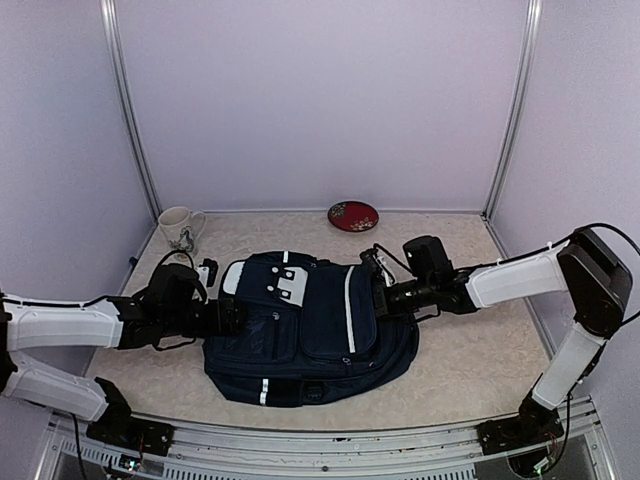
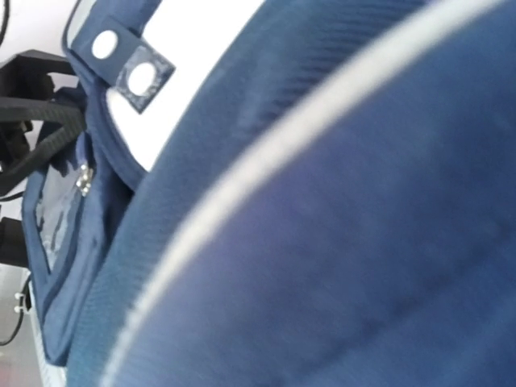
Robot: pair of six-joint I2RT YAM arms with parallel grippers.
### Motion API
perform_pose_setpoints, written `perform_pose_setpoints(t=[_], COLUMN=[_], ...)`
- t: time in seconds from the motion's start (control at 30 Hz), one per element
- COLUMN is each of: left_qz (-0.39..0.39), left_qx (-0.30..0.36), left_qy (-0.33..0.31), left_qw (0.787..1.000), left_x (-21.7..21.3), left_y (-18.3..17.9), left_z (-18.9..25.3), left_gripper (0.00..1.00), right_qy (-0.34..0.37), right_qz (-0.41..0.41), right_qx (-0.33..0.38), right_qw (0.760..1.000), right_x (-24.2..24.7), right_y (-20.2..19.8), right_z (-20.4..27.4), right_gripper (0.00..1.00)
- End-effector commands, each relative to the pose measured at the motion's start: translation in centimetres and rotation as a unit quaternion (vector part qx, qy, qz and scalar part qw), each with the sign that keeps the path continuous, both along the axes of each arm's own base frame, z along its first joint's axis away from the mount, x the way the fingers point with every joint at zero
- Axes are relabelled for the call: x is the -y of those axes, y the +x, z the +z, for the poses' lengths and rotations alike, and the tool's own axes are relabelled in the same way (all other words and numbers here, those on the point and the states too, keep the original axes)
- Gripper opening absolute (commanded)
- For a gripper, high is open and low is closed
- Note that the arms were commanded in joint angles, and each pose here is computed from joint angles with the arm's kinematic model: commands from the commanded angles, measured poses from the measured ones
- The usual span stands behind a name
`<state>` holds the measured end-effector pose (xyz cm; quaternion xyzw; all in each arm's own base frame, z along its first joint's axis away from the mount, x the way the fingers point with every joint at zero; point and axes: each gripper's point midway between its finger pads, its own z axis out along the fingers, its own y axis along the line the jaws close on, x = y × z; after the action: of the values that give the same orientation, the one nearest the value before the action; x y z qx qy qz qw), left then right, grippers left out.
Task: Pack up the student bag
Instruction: Adjust the student bag at the center of the board.
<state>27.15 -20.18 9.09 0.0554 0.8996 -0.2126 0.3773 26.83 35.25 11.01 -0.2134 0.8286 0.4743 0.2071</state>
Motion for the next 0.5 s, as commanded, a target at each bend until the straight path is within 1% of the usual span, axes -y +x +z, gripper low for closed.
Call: perform_pose_setpoints(t=[0.0, 0.1, 0.17, 0.2, 0.3, 0.47], left_qz=[-0.044, -0.041, -0.036, -0.035, -0.029, -0.025], left_qx=[-0.019, -0.017, -0.013, -0.011, -0.009, -0.005], left_qy=[0.002, 0.009, 0.014, 0.016, 0.02, 0.022], left_qw=[0.999, 0.999, 0.999, 0.999, 0.999, 0.999], left_x=[1.8, 1.5, 1.1, 1.0, 0.6, 0.3], left_y=[-1.4, -1.3, -1.2, -1.2, -1.0, -0.7], left_z=[-1.1, -1.1, -0.9, -0.9, -0.8, -0.4], left_gripper=[0.83, 0.84, 0.84, 0.84, 0.84, 0.85], right_qy=[0.01, -0.031, -0.051, -0.068, -0.115, -0.147], right_qz=[0.017, -0.012, -0.04, -0.062, -0.102, -0.12], right_qx=[0.007, 0.019, 0.027, 0.034, 0.054, 0.075], right_qw=[1.0, 0.999, 0.997, 0.995, 0.987, 0.979], right_x=[-1.3, 0.6, 2.7, 4.0, 7.0, 9.4], right_y=[-0.1, 0.5, 1.2, 1.7, 2.2, 1.9], right_z=[0.7, 0.3, 0.4, 0.4, 0.6, 1.8], right_gripper=[0.0, 0.04, 0.1, 0.12, 0.16, 0.22])
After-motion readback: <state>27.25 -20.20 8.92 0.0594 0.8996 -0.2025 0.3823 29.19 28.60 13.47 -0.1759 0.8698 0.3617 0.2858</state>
